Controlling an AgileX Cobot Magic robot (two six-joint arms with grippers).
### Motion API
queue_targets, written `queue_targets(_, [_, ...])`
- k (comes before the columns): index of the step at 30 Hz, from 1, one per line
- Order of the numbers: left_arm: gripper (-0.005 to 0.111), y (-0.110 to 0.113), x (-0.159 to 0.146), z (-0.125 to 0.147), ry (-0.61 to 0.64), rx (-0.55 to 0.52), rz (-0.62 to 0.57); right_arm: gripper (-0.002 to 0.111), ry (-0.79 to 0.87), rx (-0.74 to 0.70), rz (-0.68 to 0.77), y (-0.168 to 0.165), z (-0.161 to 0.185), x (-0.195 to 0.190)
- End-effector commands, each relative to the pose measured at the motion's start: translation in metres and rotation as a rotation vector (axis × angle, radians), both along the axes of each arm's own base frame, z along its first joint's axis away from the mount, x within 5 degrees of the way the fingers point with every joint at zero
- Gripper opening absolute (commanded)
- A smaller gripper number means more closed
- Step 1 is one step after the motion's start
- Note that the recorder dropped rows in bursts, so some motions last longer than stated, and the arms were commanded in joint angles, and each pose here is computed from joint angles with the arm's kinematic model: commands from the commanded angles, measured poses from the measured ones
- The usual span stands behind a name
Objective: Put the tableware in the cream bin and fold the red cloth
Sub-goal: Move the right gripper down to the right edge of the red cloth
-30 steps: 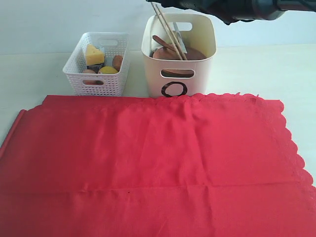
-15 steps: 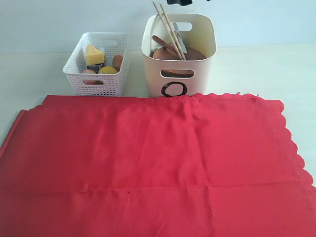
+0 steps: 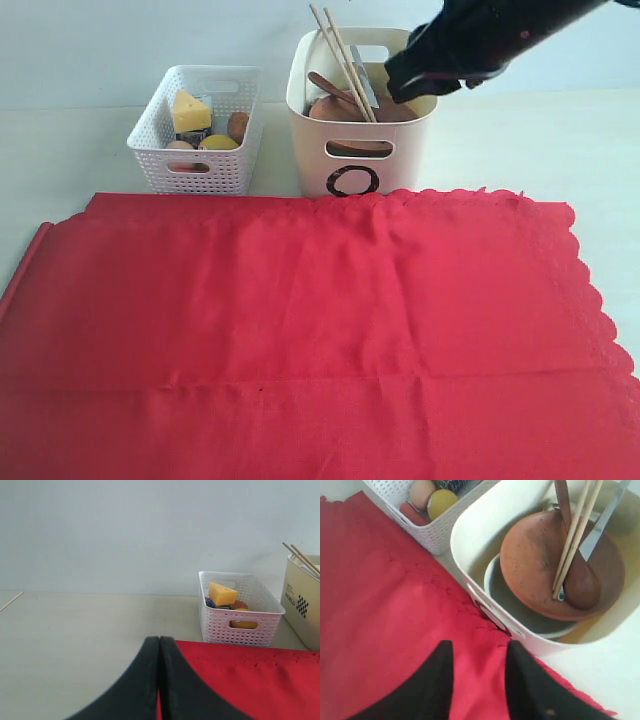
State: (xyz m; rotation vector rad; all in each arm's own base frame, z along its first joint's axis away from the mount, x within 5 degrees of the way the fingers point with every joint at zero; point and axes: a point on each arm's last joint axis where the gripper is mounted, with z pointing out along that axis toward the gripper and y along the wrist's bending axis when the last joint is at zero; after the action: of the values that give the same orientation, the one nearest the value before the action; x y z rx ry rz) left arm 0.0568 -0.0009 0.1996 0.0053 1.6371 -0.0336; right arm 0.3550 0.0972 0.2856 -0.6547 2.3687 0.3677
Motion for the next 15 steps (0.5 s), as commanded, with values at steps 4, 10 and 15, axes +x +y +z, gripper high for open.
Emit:
queue_targets(4, [0.001,0.0,0.0,0.001,-0.01,-0.003,0.002,0.0,-0.063,0.08,-0.134,-0.011,-0.041,-0.033])
queue_targets(10, [0.001,0.0,0.0,0.001,-0.01,-0.003,0.002,0.0,-0.029,0.215,-0.121,-0.008,-0.077,-0.066])
queue_targets(15, [0.001,0.0,0.0,0.001,-0.01,-0.003,0.002,0.0,-0.036,0.303,0.045,0.0,-0.106,-0.1])
